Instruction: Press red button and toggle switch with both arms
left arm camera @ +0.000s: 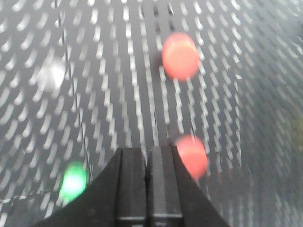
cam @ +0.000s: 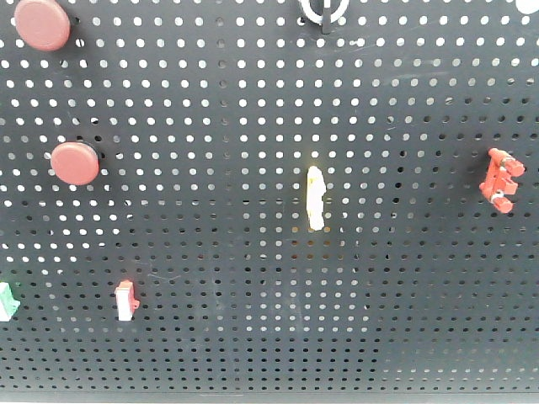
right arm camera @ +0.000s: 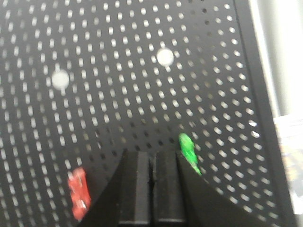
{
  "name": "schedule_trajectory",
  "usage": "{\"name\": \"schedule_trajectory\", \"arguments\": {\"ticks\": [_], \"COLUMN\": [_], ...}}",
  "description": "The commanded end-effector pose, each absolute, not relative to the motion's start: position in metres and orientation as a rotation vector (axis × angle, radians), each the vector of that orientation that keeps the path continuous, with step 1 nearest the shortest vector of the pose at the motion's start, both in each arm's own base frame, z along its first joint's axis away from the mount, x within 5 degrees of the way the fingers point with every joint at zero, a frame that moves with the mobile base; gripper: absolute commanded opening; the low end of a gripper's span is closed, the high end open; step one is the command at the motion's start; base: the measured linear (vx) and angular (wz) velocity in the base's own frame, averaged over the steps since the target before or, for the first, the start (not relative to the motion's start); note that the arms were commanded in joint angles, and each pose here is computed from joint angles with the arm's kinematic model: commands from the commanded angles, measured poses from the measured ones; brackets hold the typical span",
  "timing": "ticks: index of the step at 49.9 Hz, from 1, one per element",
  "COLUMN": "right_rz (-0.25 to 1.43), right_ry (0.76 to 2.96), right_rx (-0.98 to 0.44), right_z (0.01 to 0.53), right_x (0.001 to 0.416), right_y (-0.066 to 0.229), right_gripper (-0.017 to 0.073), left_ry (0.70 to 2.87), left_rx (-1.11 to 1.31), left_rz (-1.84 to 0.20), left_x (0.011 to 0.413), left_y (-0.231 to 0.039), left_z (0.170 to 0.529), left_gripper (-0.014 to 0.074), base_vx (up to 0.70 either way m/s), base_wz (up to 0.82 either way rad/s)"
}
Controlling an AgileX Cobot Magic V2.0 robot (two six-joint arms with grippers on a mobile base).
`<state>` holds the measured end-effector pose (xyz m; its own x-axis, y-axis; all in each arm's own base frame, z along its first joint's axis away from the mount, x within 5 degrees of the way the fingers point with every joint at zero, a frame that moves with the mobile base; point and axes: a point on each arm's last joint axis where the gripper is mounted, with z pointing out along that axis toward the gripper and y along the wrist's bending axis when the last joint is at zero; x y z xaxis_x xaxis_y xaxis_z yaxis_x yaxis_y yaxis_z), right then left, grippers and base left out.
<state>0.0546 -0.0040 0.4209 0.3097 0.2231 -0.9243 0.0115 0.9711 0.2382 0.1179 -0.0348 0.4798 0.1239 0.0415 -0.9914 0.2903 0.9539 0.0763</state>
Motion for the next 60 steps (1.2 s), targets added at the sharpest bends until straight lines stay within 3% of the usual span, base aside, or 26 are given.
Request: {"name": "schedule_trajectory", "arguments": {"ticks": [1, 16, 42, 49, 60], "right_rz": [0.183, 0.19, 0.188, 0.189, 0.196], "right_ry": [1.187, 1.206, 1.209, 1.215, 1.236], "right_rx": [0.244, 0.247, 0.245, 0.245, 0.247], "right_z": [0.436, 0.433, 0.433, 0.433, 0.431], "right_x": [0.057, 0.058, 0.058, 0.058, 0.059], "right_y": [-0.005, -0.005, -0.005, -0.004, -0.004], "right_gripper": [-0.0003, -0.0003, -0.0003, -0.0003, -0.0003], "left_ry": [1.352, 1.332, 1.364, 1.395, 1.367], "left_rx": [0.243, 0.398, 0.406, 0.432, 0.421], "left_rz": [-0.225, -0.273, -0.271, -0.28, -0.323], "left_x": [0.13, 0.168, 0.226, 0.221, 0.177], "left_y": [-0.039, -0.07, -0.091, -0.091, -0.077], "left_z": [0.505, 0.531, 0.54, 0.538, 0.54], "left_gripper": [0.0001, 0.0001, 0.0001, 0.0001, 0.0001], "base_vx": [0.0, 0.0, 0.0, 0.0, 0.0], "base_wz": [0.0, 0.0, 0.0, 0.0, 0.0]}}
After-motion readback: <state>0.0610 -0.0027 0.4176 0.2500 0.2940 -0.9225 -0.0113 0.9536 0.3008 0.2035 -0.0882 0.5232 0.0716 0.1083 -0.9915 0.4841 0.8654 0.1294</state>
